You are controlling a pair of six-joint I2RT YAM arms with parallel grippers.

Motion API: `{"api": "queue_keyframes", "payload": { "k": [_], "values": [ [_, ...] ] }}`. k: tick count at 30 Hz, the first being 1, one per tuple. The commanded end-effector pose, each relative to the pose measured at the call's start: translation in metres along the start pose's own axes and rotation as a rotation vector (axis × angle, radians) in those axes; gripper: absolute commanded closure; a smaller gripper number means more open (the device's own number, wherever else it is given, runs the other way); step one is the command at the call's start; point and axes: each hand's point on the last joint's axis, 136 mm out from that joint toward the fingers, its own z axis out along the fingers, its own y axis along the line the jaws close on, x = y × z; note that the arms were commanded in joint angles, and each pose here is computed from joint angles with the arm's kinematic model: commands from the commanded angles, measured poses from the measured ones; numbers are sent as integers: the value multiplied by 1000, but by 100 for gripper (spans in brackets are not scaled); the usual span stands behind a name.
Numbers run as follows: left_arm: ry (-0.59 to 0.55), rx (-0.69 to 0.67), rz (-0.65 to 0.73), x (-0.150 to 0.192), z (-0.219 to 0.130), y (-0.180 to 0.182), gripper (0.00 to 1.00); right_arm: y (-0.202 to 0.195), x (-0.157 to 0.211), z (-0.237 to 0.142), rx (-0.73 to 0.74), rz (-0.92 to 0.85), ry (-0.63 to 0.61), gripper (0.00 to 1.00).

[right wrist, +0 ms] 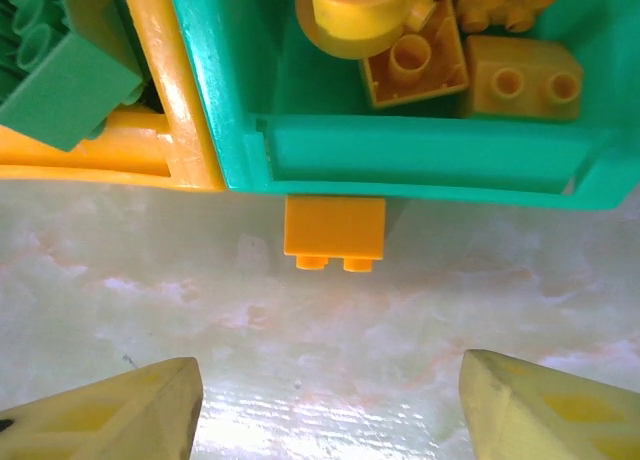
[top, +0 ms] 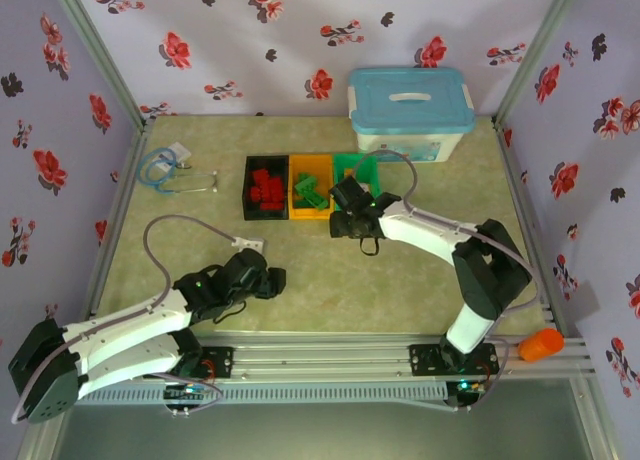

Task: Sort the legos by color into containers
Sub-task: Pick up the lego from the center of the table.

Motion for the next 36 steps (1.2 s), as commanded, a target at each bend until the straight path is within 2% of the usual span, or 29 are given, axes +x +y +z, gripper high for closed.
{"api": "queue_keyframes", "payload": {
  "k": [1,8,22,26,30,36],
  "values": [
    [-30,17,-40,-14,-6,-6,30,7,1,18,-14,28,2,35],
    [-25,6,-51,-6,-10,4,30,4,-1,40,50,22,19,40],
    [-37,5,-57,-6,-12,7,30,-5,-7,56,151,15,27,45],
    [-42,9,-59,-7,-12,6,31,-7,-8,57,169,17,20,53],
    [-49,15,-58,-9,-13,5,31,-7,-7,51,176,17,9,66],
    [-57,21,-49,-13,-11,1,32,-4,-8,24,225,-27,-37,77]
  ]
}}
